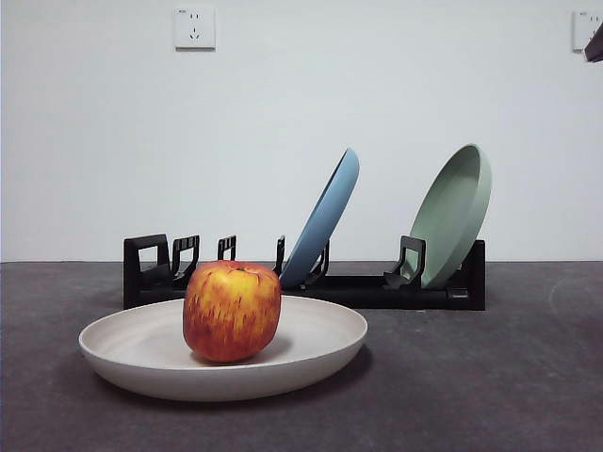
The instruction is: Take the yellow plate from the plate rack,put the plate on the table,take the apple from the table,put the apple in the plate
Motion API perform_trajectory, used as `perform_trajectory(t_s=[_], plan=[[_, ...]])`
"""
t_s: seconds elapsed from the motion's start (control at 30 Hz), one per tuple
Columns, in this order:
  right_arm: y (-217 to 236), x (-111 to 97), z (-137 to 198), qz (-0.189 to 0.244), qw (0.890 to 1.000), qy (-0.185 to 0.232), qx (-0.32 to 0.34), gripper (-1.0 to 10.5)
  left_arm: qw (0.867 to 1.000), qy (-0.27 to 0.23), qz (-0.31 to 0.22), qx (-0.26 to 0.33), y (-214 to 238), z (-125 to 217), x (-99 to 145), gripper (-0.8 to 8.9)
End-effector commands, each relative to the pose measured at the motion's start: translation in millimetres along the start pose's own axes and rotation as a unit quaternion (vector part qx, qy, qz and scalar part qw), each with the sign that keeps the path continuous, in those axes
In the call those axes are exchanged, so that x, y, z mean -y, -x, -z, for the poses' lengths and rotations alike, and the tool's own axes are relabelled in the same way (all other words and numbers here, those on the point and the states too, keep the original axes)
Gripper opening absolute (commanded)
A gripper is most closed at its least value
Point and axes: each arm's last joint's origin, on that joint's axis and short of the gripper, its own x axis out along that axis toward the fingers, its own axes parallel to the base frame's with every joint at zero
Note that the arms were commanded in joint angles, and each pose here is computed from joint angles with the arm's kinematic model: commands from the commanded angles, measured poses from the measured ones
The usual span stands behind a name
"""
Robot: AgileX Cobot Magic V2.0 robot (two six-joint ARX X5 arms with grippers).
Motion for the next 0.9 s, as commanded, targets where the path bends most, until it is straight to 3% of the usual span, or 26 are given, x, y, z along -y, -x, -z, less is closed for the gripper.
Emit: perform_trajectory(t_s=[0.03,0.17,0.37,0.67,0.9], plan=[[-1,0,2,0.001,1.000,-0.003,0.000,0.0,1.000,0.004,0.002,-0.003,-1,4,0,-0.03],[1,1,2,0.004,1.000,0.001,0.001,0.0,1.000,0.004,0.002,-0.003,-1,4,0,-0.03],[22,11,4,0.064,0.995,0.055,0.053,0.0,1.000,0.004,0.002,-0.003,-1,4,0,-0.03],[22,35,59,0.160,0.979,0.027,0.124,0.0,1.000,0.004,0.002,-0.003,-1,4,0,-0.03],[3,44,98,0.134,0.981,0.013,0.136,0.0,1.000,0.004,0.002,-0.003,-1,4,0,-0.03]])
